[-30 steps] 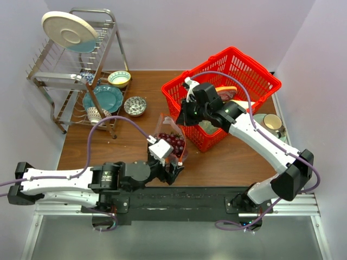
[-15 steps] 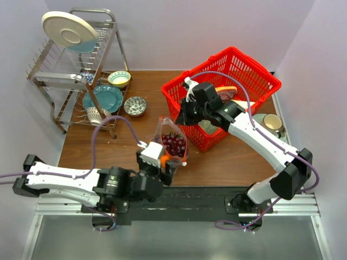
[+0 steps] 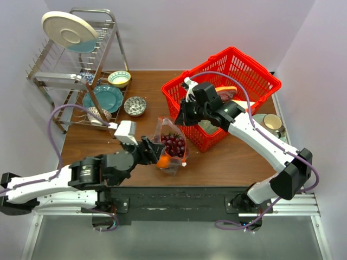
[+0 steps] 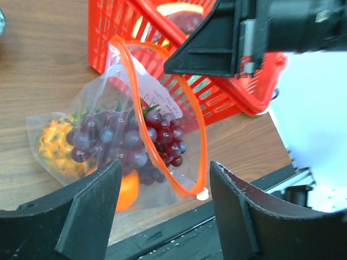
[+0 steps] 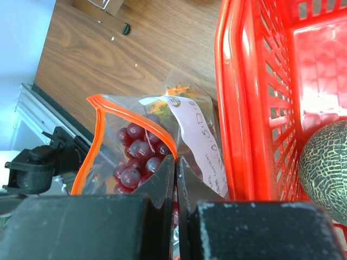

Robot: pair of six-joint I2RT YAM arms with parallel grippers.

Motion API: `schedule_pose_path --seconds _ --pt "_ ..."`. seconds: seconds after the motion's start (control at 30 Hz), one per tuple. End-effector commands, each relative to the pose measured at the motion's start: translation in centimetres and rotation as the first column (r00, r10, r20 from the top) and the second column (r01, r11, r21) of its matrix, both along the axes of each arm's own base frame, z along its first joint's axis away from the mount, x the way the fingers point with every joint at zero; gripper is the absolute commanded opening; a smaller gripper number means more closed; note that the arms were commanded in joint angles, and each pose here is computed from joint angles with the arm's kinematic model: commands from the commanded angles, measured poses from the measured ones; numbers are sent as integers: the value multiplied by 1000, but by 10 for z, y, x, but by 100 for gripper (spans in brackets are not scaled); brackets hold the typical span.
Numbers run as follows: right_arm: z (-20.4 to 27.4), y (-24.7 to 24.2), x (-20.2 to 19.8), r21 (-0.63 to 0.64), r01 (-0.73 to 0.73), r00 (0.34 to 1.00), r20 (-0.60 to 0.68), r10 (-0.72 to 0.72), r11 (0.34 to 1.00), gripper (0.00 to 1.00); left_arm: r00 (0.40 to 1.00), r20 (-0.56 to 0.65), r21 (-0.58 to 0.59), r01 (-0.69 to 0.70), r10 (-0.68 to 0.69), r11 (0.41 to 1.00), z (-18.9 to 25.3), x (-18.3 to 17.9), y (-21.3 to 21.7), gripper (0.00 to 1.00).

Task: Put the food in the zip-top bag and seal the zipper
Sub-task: Adjust the zipper food storage bag at the center of the board.

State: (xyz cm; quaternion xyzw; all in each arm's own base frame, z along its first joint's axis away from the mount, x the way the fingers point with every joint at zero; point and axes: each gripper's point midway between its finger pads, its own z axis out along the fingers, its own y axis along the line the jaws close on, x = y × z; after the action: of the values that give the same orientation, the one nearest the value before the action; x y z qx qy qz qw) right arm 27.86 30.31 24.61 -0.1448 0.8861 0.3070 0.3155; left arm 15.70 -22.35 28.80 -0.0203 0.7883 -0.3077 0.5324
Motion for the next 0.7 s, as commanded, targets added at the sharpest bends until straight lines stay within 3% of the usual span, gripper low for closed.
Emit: schedule_pose_path --seconds 0.0,0.2,0.47,0.5,0.53,0.67 --pt "15 7 2 58 -21 999 34 19 998 0 998 23 -38 59 -58 998 20 13 -17 69" --pt "16 4 0 50 -16 999 35 15 999 0 995 -74 11 73 -72 997 -4 45 -22 70" --pt "11 3 -7 65 1 1000 -14 0 998 0 994 -81 25 82 -80 996 -14 71 -25 25" --pt "11 4 -8 74 -3 1000 -16 4 997 0 993 -79 22 87 -85 996 -16 73 -27 18" --pt "7 6 -11 81 -12 999 -30 14 997 0 993 -76 25 91 -89 996 -16 75 -26 0" --pt "5 9 -15 113 2 998 -66 6 994 0 995 -46 90 96 -93 991 -17 87 -18 0"
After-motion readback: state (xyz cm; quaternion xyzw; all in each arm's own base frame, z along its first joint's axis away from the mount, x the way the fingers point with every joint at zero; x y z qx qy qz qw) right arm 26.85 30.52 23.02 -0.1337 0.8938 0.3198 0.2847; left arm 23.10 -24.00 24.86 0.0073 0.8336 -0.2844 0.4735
